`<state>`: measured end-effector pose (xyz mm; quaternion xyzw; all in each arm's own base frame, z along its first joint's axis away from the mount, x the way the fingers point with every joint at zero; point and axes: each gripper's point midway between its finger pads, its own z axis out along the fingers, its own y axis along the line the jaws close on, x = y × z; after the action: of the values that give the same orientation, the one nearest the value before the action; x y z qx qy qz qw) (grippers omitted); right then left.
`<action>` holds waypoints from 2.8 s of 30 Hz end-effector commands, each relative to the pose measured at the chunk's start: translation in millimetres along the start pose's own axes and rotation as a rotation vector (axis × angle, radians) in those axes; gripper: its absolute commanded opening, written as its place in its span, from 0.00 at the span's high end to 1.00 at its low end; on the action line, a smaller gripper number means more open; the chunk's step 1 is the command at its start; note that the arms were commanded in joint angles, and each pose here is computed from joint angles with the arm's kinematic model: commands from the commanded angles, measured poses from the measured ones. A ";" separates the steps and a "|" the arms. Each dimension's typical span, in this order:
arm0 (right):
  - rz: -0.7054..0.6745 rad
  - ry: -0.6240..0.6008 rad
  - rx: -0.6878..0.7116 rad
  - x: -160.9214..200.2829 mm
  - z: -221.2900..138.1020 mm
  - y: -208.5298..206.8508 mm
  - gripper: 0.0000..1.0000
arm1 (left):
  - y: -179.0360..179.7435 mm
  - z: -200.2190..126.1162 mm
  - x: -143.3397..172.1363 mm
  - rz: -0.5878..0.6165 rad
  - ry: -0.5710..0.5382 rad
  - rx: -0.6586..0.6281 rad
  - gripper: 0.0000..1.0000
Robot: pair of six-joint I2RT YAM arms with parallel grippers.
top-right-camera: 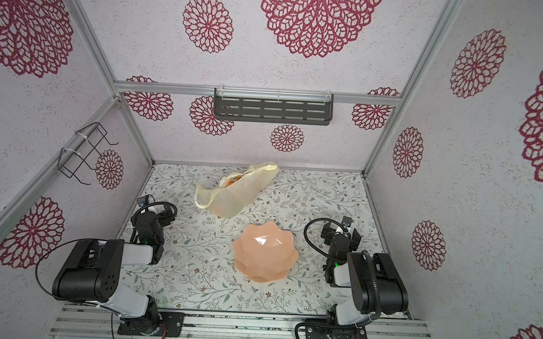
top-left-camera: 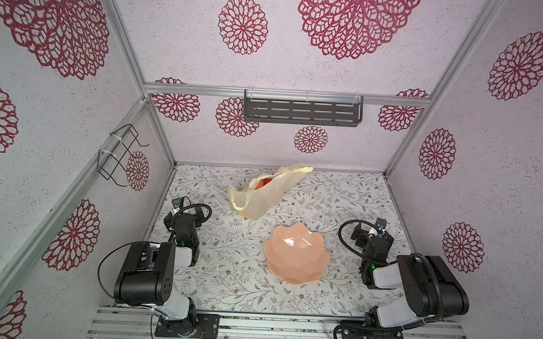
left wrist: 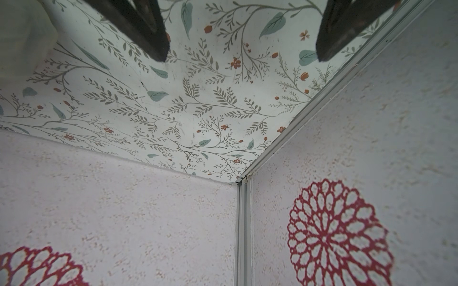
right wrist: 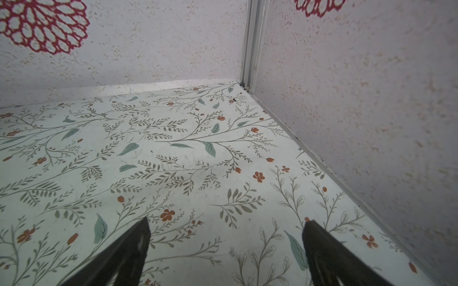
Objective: Take fruits out of the plastic bag
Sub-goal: Adjust the plastic bag at the center of the board.
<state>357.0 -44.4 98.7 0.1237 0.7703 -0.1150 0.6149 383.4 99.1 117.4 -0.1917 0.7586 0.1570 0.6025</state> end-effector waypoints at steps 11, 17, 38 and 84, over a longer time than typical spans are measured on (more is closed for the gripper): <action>0.018 -0.139 -0.056 -39.2 -18.3 2.1 0.07 | -2.3 -35.8 -42.1 0.035 -0.147 -0.059 0.02; 0.036 -0.151 -0.160 -93.1 -24.6 21.2 0.15 | -26.6 -64.4 -78.6 -0.039 -0.041 0.026 0.04; -0.035 -0.027 -1.078 -283.6 -102.0 178.9 0.36 | -106.0 -211.5 -167.6 -0.514 0.508 0.615 0.09; -0.874 -0.190 -1.114 -260.4 -114.4 307.0 0.72 | -176.9 -211.8 -130.0 -0.611 0.687 0.848 0.69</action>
<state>407.8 270.4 353.8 -0.5385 0.6450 0.0773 0.5367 313.8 -142.8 284.9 -0.1935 0.8165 -0.4135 0.3535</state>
